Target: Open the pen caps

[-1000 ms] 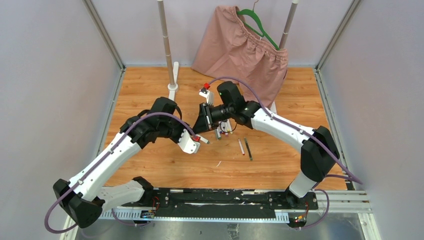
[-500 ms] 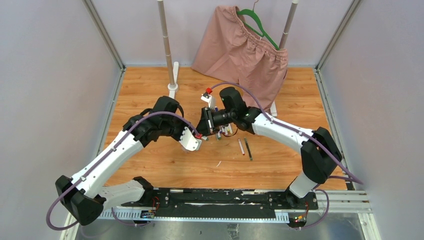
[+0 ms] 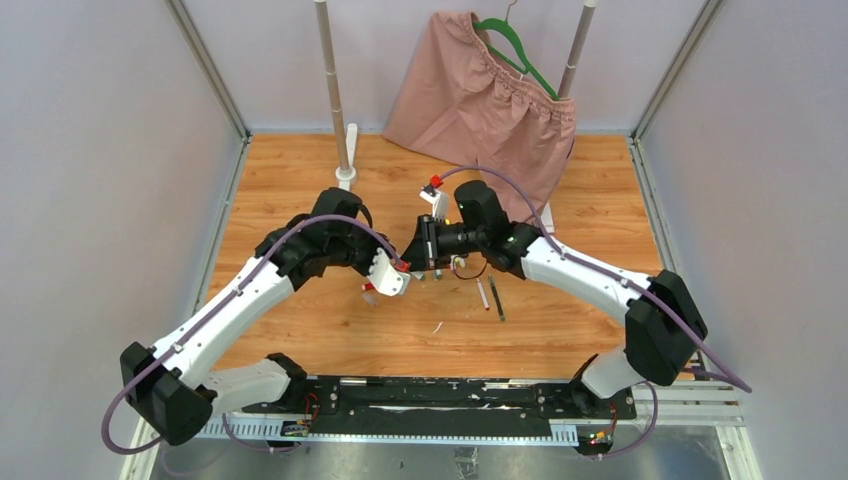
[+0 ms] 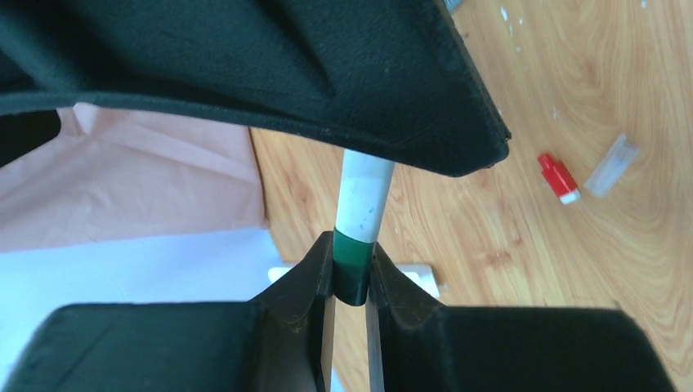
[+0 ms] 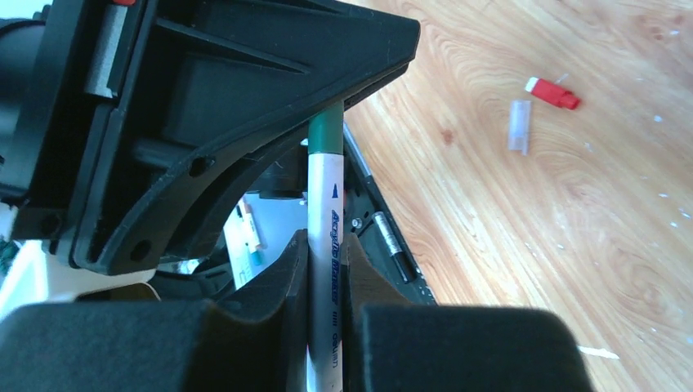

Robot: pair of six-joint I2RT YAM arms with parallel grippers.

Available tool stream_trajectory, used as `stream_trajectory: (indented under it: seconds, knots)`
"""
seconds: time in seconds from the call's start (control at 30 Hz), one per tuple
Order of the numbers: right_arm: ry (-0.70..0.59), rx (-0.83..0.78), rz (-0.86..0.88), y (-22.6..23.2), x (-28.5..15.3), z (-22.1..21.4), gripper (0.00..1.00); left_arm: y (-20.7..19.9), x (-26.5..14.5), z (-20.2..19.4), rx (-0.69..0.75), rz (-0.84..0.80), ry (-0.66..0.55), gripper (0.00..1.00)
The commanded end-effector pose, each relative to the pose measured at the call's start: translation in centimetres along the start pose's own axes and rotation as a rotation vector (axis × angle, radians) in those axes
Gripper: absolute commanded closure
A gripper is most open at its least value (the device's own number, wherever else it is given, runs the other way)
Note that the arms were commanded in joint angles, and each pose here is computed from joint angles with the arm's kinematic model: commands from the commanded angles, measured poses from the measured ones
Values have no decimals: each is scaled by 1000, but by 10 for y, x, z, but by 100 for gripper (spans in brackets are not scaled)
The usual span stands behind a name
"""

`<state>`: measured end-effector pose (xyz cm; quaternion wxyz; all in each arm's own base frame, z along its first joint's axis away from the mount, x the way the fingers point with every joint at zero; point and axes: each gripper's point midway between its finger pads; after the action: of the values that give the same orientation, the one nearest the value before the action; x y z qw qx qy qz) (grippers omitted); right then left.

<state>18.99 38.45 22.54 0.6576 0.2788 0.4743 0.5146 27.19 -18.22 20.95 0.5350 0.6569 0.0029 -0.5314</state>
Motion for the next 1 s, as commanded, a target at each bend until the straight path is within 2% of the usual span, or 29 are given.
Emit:
stream_trajectory:
  seconds: [0.0,0.3,0.37,0.47,0.57,0.77,0.97]
  knots:
    - [122,34,-38,-5,-29,-52,100,-1,-15,-70,-83,10,257,100]
    - [109,1,-125,-21,-52,-68,100,-15,-9,-96,-108,-15,313,100]
    - [59,-49,-301,-51,-62,-61,100,-21,-4,-94,-173,-32,296,100]
    - [-42,-139,-692,-121,-92,-43,100,-43,7,-86,-325,-108,262,100]
    - [-121,-132,-923,-166,-109,-33,100,-61,22,-78,-499,-157,229,100]
    - [-169,-143,-1074,-212,-105,-24,100,-94,58,-64,-724,-283,173,100]
    - [-120,-148,-1095,-239,-86,-27,99,-123,90,-76,-787,-380,226,100]
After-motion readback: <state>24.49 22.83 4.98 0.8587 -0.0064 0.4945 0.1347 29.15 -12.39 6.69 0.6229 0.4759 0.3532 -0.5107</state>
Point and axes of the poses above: each gripper's point midway between its finger pads, its own x axis out along the fingers, its own y axis along the line the jaws close on, z = x × y, and after that the axes turned 5 degrees about x, right-handed
